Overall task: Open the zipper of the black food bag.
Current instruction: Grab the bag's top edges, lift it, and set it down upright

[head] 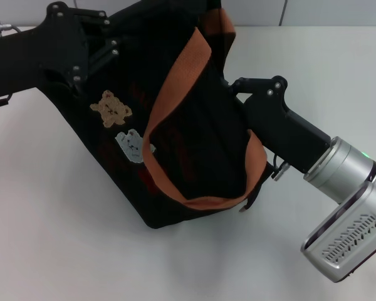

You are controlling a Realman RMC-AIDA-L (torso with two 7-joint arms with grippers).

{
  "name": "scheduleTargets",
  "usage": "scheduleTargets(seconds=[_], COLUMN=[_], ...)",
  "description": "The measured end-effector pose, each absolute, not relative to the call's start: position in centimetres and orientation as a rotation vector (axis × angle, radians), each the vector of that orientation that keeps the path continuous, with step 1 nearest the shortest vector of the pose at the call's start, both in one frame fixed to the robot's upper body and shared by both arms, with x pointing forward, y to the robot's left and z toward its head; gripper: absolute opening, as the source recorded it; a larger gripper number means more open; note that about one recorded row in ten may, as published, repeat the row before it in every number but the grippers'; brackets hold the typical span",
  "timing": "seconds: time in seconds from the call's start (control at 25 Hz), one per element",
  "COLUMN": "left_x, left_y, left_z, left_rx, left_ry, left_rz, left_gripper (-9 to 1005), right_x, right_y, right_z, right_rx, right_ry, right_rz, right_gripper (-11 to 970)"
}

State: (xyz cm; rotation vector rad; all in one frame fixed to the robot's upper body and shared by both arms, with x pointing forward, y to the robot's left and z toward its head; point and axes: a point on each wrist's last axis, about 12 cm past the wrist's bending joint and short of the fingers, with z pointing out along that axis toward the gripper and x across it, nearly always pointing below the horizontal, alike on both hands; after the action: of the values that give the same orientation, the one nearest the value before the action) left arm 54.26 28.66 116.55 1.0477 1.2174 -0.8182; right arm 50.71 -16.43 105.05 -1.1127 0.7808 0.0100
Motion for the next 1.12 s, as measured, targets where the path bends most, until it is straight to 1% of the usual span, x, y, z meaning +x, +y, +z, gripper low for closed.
scheduleTargets(seconds=[0.52, 1.12], left_x=[54.2, 53.9], left_y=[30.2, 32.1], left_z=[116.1, 114.8], left_rx=[0.93, 0.784], left_ry=[1.224, 1.245], left_rz=[-0.774, -0.7], left_gripper=[105, 104], right_x=[50.2, 49.2], right_y=[-17.2, -18.3], right_z=[104.5, 103.7], right_rx=[-1.116, -1.108], right_ry=[0.803, 0.845], right_rz=[-0.004, -0.024], right_gripper=[0, 0])
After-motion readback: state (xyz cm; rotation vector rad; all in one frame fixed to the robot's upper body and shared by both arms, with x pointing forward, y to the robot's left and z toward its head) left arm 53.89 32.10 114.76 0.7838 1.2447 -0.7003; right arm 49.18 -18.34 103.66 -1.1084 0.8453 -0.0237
